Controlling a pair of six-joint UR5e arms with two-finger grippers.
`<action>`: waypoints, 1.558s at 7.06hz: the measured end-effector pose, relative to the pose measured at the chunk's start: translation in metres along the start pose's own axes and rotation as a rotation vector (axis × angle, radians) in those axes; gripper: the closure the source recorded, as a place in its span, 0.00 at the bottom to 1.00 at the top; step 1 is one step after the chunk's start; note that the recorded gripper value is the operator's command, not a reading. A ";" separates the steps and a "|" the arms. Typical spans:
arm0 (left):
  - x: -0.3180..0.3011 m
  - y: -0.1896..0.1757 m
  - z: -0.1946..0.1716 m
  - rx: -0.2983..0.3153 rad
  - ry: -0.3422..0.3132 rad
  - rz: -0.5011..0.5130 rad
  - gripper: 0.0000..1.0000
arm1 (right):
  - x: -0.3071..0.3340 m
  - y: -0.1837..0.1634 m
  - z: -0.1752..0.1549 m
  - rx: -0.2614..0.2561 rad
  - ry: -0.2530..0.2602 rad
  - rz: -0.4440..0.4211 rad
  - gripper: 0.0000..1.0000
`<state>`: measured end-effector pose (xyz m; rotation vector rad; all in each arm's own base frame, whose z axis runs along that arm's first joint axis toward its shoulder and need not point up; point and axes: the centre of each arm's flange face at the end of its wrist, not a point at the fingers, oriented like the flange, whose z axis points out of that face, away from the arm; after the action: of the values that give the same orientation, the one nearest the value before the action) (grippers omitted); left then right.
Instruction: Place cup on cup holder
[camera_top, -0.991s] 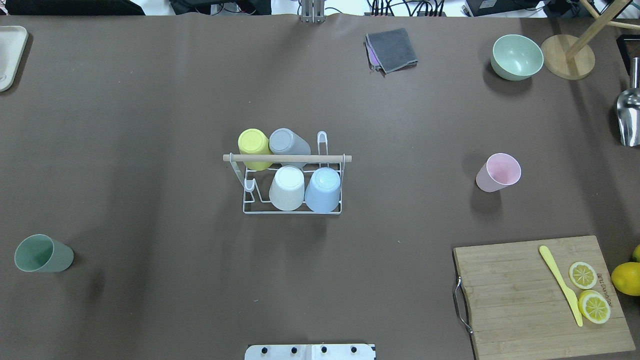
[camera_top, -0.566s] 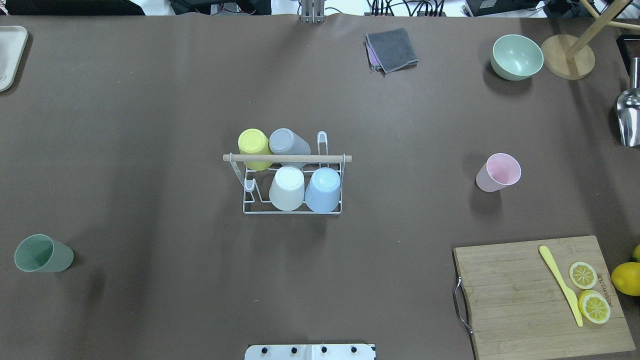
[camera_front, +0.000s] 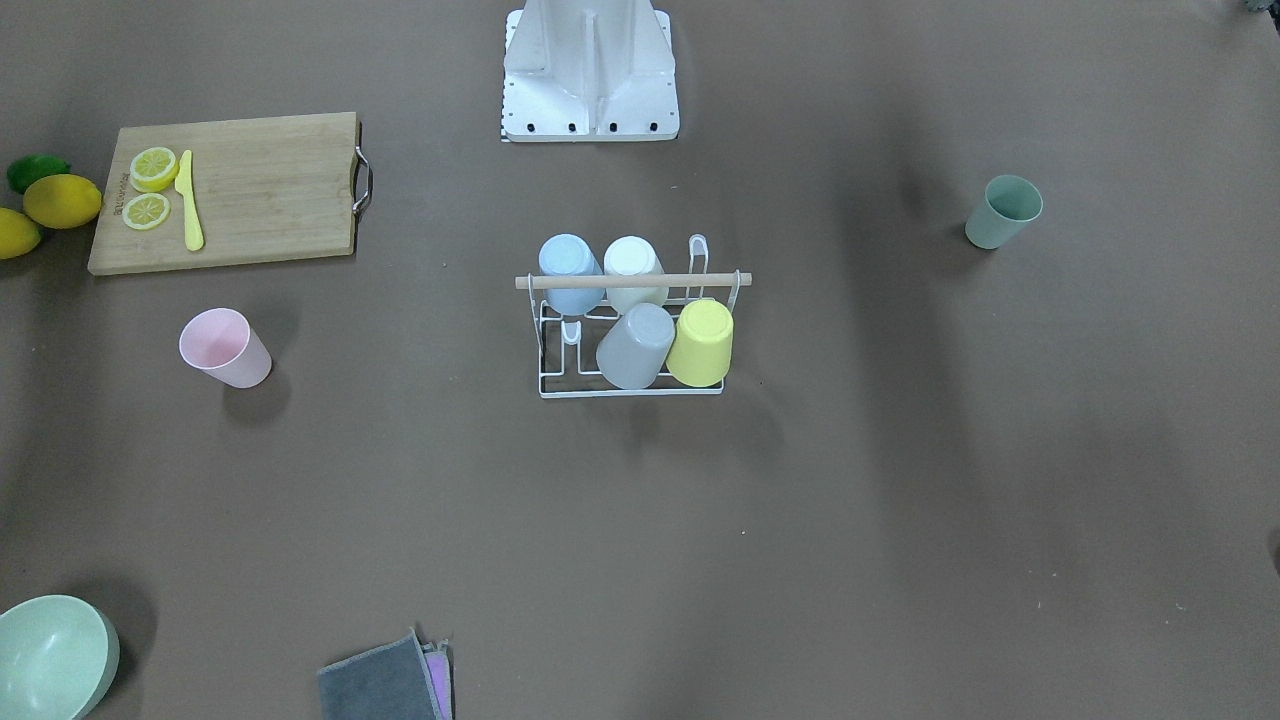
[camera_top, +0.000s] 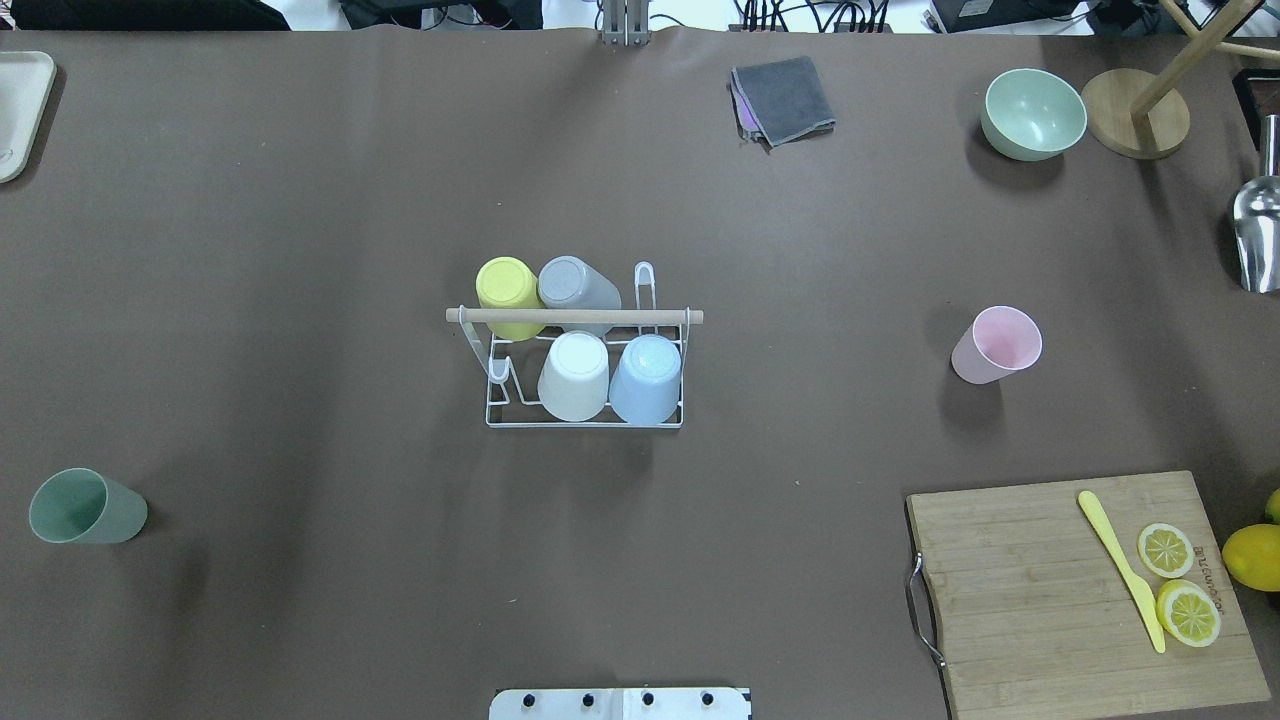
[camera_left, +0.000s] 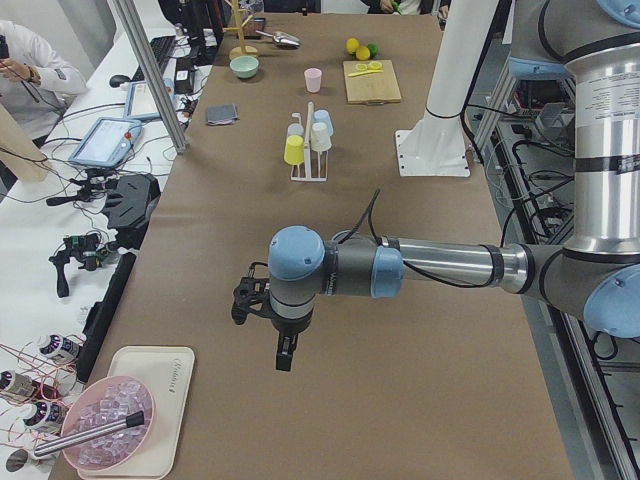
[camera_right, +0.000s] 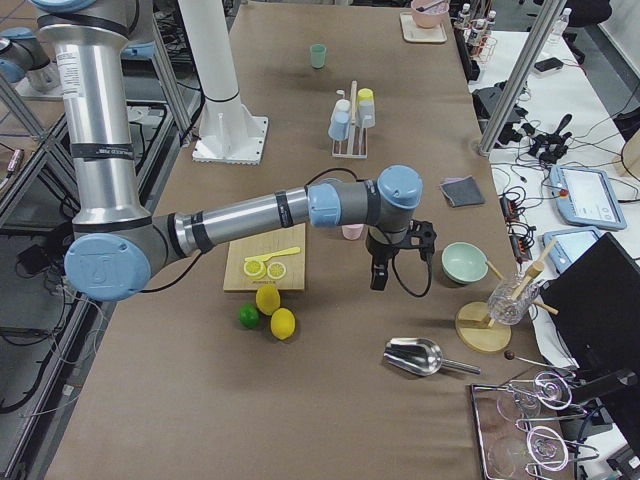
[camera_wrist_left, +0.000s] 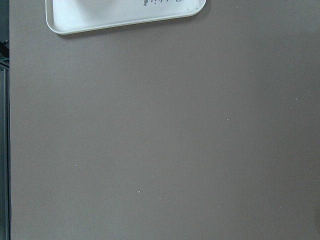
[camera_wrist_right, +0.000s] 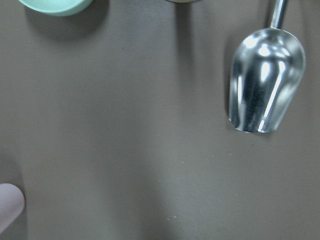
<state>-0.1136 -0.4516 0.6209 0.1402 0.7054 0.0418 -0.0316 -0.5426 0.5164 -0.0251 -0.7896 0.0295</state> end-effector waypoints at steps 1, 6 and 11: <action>0.008 -0.026 0.011 -0.018 0.003 0.001 0.02 | -0.047 -0.026 0.006 -0.010 -0.007 0.001 0.00; 0.070 -0.158 0.076 -0.135 -0.002 -0.067 0.02 | -0.199 -0.131 0.055 -0.134 -0.020 -0.022 0.00; 0.098 -0.199 0.071 -0.316 -0.039 -0.220 0.02 | -0.262 -0.121 0.138 -0.347 0.056 -0.091 0.00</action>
<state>0.0052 -0.6485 0.5832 -0.2387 0.6638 -0.0600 -0.3119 -0.6712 0.4323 -0.3172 -0.7315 -0.1945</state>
